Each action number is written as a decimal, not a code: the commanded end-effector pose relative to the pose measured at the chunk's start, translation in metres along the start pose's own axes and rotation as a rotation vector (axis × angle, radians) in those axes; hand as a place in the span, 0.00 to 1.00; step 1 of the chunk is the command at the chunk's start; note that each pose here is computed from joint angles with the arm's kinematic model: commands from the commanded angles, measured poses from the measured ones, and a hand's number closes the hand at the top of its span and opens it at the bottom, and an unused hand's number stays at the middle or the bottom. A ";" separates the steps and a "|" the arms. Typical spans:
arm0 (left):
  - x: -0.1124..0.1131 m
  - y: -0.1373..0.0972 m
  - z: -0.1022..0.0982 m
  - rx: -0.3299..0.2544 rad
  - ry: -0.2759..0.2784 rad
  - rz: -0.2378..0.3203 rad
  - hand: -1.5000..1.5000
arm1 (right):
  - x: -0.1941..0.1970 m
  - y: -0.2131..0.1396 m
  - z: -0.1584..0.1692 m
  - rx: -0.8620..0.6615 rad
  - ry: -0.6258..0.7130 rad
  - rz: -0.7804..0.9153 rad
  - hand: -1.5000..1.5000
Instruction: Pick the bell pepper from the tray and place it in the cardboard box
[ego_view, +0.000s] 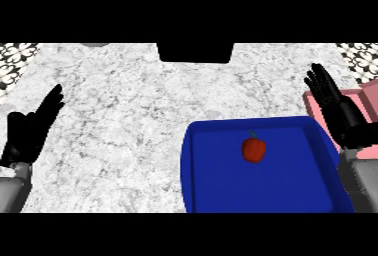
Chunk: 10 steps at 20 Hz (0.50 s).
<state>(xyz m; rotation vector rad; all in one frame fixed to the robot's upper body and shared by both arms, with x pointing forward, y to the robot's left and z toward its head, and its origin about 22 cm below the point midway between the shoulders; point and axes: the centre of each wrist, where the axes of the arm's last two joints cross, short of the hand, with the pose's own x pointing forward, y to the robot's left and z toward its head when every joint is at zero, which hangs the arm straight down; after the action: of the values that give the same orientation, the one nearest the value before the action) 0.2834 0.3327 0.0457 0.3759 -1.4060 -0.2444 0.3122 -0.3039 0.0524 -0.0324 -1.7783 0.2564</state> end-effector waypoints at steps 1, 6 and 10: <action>0.006 -0.004 0.008 -0.013 -0.079 0.016 0.50 | 0.021 0.009 0.011 -0.065 -0.055 0.051 0.00; 0.046 -0.013 0.001 -0.144 -0.361 -0.039 0.50 | 0.106 -0.045 -0.006 -0.379 -0.212 0.292 0.00; 0.025 -0.038 0.017 -0.219 -0.357 0.005 0.50 | 0.085 -0.033 0.043 -0.375 0.024 0.550 0.00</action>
<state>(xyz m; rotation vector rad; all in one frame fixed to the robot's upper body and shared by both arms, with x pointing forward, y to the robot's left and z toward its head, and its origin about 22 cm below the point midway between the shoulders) 0.2831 0.3003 0.0635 0.2193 -1.6563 -0.4256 0.2860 -0.3327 0.1284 -0.6286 -1.7900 0.3031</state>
